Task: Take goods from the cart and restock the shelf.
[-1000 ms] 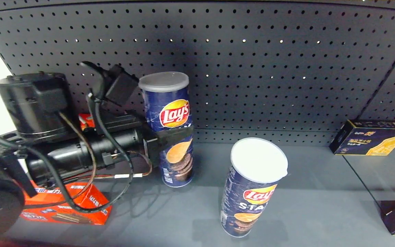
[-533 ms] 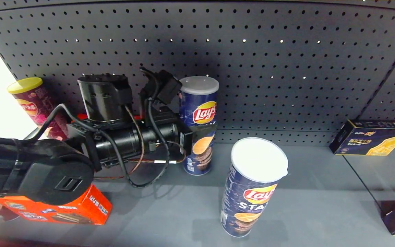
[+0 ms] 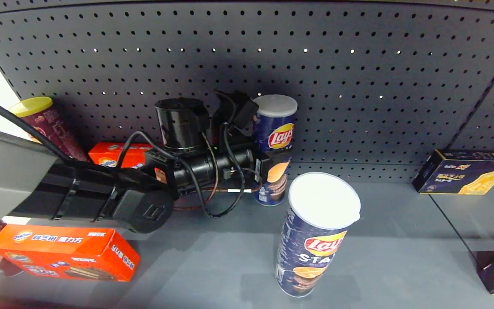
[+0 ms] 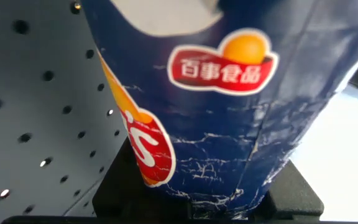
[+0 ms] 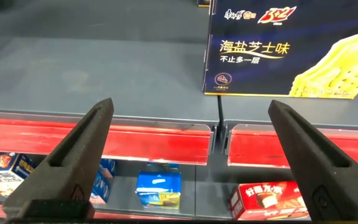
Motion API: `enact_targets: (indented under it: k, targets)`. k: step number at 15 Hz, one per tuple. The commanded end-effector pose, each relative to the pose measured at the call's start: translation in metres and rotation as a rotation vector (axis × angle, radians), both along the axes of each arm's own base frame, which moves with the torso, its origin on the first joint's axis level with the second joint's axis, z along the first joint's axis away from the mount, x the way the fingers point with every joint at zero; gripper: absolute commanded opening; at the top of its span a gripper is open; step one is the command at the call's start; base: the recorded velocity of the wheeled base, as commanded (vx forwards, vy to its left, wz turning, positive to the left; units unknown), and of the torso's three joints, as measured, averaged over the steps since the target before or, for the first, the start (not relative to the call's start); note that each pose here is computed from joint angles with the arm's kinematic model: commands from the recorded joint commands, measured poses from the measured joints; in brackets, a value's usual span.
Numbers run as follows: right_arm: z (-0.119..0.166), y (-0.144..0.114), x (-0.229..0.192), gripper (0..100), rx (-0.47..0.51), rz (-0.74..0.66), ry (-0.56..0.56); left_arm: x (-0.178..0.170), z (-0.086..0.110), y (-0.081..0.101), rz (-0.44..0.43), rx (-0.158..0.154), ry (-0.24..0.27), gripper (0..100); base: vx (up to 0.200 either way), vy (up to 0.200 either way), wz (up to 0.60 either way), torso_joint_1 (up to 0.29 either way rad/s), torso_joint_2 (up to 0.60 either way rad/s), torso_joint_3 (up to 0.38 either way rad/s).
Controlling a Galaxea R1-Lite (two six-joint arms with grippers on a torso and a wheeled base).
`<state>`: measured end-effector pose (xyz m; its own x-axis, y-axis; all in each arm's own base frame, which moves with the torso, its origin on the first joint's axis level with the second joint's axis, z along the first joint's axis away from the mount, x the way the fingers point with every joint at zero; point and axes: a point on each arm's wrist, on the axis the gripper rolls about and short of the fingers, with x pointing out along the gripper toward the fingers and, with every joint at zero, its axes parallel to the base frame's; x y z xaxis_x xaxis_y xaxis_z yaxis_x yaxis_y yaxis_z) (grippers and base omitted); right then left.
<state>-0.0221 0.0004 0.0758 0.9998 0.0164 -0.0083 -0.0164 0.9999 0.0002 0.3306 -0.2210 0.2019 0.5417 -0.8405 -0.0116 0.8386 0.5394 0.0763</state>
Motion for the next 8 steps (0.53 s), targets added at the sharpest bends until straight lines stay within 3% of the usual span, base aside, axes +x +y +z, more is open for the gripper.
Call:
enact_targets:
  k: [1, 8]
  targets:
    - [0.000, 0.000, 0.000, 100, -0.002, 0.001, 0.001, 0.007, -0.012, -0.006, -0.003, 0.006, 0.010, 0, 0.000, 0.000, 0.00, 0.000, 0.00, 0.000]
    - [0.000, 0.000, 0.000, 100, -0.002, 0.001, 0.001, 0.016, -0.028, -0.013, -0.006, -0.015, -0.017, 0, 0.000, 0.000, 0.00, 0.000, 0.00, 0.000]
